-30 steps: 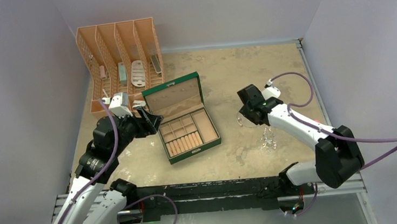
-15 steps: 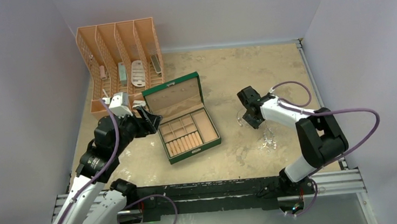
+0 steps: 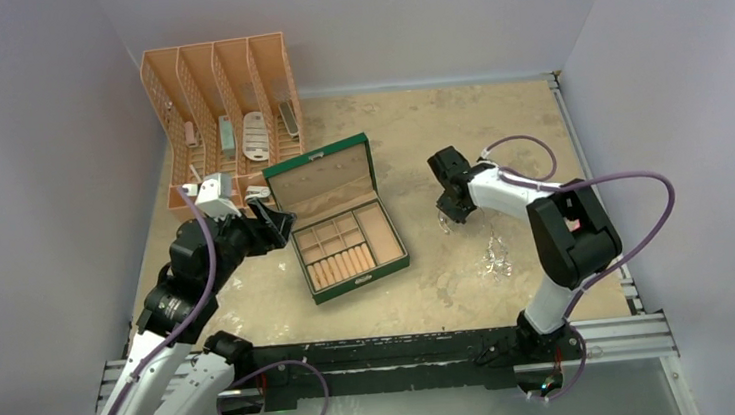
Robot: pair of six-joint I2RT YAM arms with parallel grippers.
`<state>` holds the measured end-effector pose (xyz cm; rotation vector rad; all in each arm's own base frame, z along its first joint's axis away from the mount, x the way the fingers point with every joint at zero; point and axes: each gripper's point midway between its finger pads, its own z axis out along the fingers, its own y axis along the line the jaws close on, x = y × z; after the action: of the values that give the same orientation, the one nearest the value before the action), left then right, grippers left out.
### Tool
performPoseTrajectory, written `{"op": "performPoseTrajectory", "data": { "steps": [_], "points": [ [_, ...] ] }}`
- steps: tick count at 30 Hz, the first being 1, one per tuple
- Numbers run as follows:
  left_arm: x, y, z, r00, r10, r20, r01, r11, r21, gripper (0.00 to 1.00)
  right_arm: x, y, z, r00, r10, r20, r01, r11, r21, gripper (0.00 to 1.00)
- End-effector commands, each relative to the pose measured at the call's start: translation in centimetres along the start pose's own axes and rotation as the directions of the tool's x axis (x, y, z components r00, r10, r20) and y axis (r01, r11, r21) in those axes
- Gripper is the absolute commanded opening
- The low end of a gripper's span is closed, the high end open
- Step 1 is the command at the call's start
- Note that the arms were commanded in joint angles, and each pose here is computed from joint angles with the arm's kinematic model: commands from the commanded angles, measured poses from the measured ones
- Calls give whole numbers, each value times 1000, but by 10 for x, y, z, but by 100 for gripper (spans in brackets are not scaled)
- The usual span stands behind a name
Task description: Organize the mixed jewelry
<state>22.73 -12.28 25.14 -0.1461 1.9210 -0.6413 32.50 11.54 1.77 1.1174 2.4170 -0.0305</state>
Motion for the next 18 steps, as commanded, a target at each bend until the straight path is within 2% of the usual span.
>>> {"op": "performPoseTrajectory", "data": {
  "steps": [1, 7, 13, 18],
  "points": [
    [-14, -3, -3, 998, 24, 53, -25, 1000, 11, 68, 1, 18, -3, 998, -62, -9, 61, 997, -54, 25],
    [-13, -3, -4, 998, 26, 56, -27, 1000, 12, 68, 35, 17, -18, 985, -159, -70, 151, 983, -103, 18],
    [-13, -1, -2, 998, 27, 54, -28, 1000, 0, 68, 72, -4, -33, 961, -249, -123, 239, 967, -87, 13],
    [-13, 0, -2, 998, 29, 52, -29, 1000, -8, 68, 80, -26, -42, 932, -331, -148, 326, 944, -59, 12]
  ]
}}
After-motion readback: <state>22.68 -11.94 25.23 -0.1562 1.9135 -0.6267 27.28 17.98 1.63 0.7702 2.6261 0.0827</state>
